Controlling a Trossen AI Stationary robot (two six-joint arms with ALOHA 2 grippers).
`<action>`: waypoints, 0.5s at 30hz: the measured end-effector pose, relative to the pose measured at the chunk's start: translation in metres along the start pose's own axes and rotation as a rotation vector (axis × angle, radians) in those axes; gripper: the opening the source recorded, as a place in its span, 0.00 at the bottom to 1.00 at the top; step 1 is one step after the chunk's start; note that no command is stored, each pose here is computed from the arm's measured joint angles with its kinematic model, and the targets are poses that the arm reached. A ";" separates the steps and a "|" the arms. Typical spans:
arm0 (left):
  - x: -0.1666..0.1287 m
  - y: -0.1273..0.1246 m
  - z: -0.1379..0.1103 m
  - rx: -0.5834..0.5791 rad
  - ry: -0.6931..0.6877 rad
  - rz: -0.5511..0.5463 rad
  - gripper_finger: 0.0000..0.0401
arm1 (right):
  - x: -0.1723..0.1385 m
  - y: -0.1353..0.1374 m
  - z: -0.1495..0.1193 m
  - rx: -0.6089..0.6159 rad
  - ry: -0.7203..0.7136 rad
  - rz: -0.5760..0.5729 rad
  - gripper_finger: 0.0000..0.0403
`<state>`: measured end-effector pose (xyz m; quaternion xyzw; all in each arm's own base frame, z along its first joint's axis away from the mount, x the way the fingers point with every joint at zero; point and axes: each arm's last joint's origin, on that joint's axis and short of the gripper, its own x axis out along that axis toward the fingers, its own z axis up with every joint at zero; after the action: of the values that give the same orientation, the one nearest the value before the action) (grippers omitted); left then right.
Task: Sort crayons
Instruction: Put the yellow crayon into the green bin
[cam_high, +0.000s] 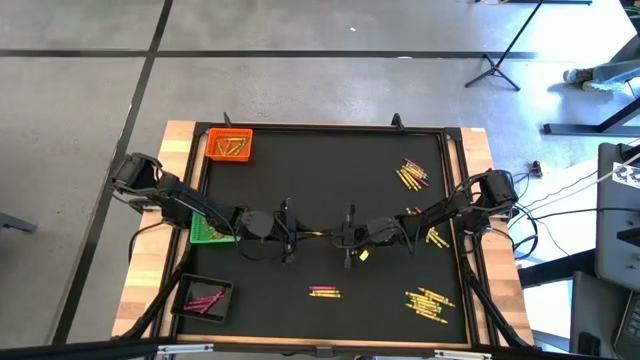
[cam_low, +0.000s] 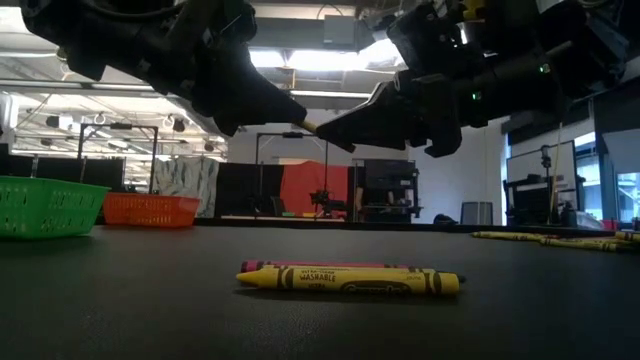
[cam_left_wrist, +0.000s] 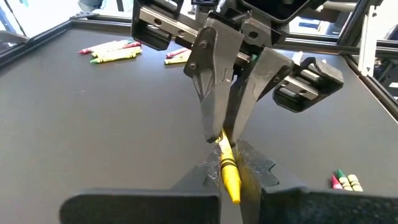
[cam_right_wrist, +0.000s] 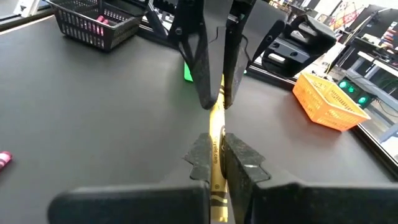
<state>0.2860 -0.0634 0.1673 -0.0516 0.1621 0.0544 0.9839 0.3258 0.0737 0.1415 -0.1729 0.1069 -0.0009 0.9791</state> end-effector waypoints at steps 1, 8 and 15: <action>0.000 0.000 0.000 0.000 0.000 0.000 0.02 | 0.000 0.000 0.000 0.000 0.000 0.000 0.05; 0.000 0.000 -0.001 0.008 0.011 -0.006 0.03 | 0.000 0.000 0.000 0.007 -0.005 0.003 0.05; -0.015 0.005 0.010 0.065 0.053 -0.007 0.03 | -0.001 -0.003 0.010 0.043 -0.070 -0.016 0.20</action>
<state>0.2743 -0.0590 0.1809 -0.0219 0.1897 0.0442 0.9806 0.3266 0.0746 0.1516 -0.1527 0.0710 -0.0048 0.9857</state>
